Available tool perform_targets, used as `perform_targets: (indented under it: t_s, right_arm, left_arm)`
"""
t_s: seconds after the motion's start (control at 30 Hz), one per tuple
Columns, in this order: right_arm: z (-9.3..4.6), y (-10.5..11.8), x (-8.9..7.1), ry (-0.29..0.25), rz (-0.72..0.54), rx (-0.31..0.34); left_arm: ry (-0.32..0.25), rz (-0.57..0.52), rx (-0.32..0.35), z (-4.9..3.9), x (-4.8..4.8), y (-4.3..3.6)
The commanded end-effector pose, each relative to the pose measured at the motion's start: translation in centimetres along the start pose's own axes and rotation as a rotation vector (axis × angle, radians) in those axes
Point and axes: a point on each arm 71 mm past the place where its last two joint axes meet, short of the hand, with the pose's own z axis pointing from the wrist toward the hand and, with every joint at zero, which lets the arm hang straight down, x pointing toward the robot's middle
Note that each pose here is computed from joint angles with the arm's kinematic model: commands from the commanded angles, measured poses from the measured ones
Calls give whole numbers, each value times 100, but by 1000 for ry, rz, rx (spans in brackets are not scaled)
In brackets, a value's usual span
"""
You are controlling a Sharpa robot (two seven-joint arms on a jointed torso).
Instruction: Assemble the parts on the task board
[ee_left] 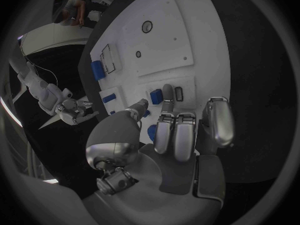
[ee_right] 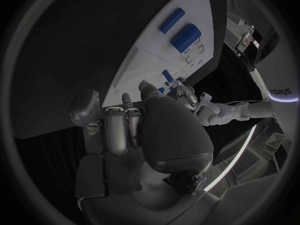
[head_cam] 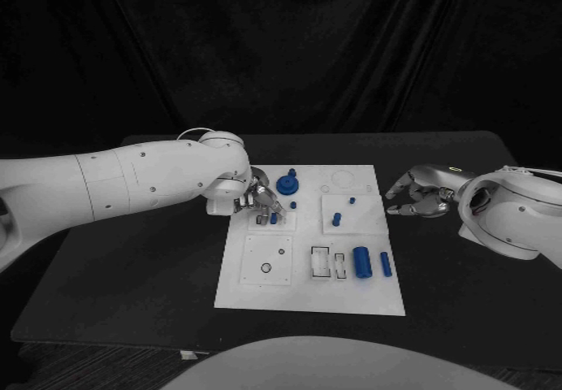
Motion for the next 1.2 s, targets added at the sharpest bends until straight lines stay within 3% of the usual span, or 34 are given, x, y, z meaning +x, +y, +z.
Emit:
perform_targets:
  t_s: [0.03,0.4,0.7,0.87,1.03,1.2]
  right_arm:
    - [-1,-16,27,13,-3,18]
    - [-12,-51,32,6,0,26]
    - [-61,-66,9,-34,13,14]
    - [-113,-69,-19,-79,27,0]
    - [-131,-79,-31,-96,31,-2]
    - [-125,-67,-31,-96,31,-6]
  left_arm:
    - [-2,-11,10,4,11,-8]
    - [-79,-72,54,-90,-6,45]
    - [-196,-99,94,-381,-334,55]
    - [-264,-120,97,-543,-547,119]
    - [-300,-138,83,-587,-682,190]
    - [-299,-138,60,-570,-771,251]
